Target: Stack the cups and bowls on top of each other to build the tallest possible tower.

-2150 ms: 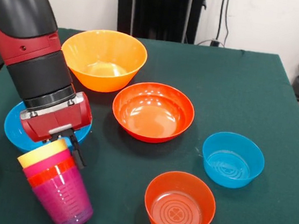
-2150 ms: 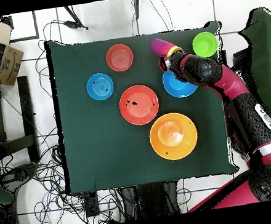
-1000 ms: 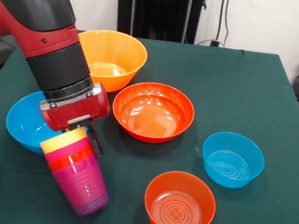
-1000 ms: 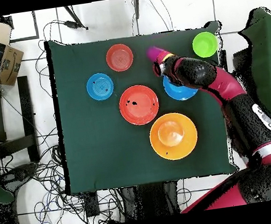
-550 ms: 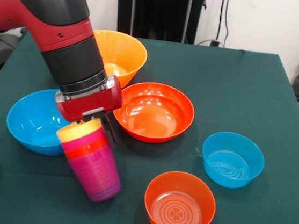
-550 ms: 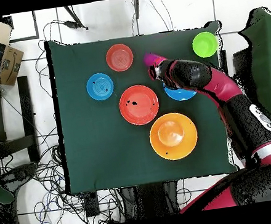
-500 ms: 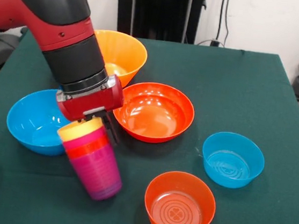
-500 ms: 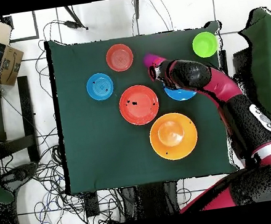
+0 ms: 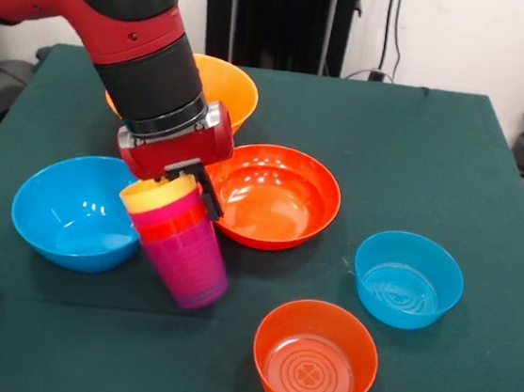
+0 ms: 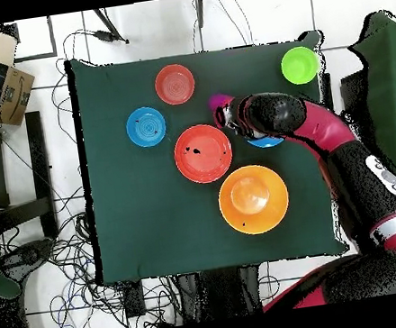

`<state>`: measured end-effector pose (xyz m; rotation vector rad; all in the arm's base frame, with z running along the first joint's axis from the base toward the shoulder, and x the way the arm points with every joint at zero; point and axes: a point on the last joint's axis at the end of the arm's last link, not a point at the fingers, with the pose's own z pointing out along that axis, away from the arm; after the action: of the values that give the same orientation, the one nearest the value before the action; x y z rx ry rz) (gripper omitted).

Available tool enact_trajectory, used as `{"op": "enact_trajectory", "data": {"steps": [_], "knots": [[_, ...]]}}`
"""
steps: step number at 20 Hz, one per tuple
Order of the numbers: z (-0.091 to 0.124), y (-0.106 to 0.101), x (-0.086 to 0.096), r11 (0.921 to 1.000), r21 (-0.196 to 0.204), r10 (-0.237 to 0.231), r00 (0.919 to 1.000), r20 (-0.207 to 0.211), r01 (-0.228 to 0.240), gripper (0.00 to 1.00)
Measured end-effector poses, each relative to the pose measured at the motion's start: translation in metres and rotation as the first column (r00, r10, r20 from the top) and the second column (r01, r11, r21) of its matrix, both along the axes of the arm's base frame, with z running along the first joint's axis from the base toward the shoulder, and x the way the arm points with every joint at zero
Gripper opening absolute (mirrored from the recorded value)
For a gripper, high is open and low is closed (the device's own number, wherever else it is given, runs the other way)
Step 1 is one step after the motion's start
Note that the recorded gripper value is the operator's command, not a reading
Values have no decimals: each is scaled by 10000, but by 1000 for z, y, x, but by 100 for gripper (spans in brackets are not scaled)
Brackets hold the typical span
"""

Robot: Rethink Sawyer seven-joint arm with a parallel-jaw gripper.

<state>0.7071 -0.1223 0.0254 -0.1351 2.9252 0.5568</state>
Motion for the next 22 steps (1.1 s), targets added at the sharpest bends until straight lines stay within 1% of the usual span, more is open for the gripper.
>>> {"op": "enact_trajectory", "data": {"steps": [3,5,9,13,18,19,21,22], "knots": [[2,1,-3,9999,-96,-33,9998,-216,31,0],[2,0,-6,9997,-227,-79,9994,-337,72,0],[-1,-1,-9,9991,-434,-48,9990,-455,28,0],[-8,2,-11,9978,-660,9,9978,-666,-53,0],[-5,8,-1,9952,-977,-55,9967,-808,-24,0],[-5,12,4,9937,-1121,-180,9962,-850,84,0],[-4,14,8,9926,-1201,-304,9960,-845,201,0],[-4,16,12,9917,-1243,-436,9955,-846,329,0]]}}
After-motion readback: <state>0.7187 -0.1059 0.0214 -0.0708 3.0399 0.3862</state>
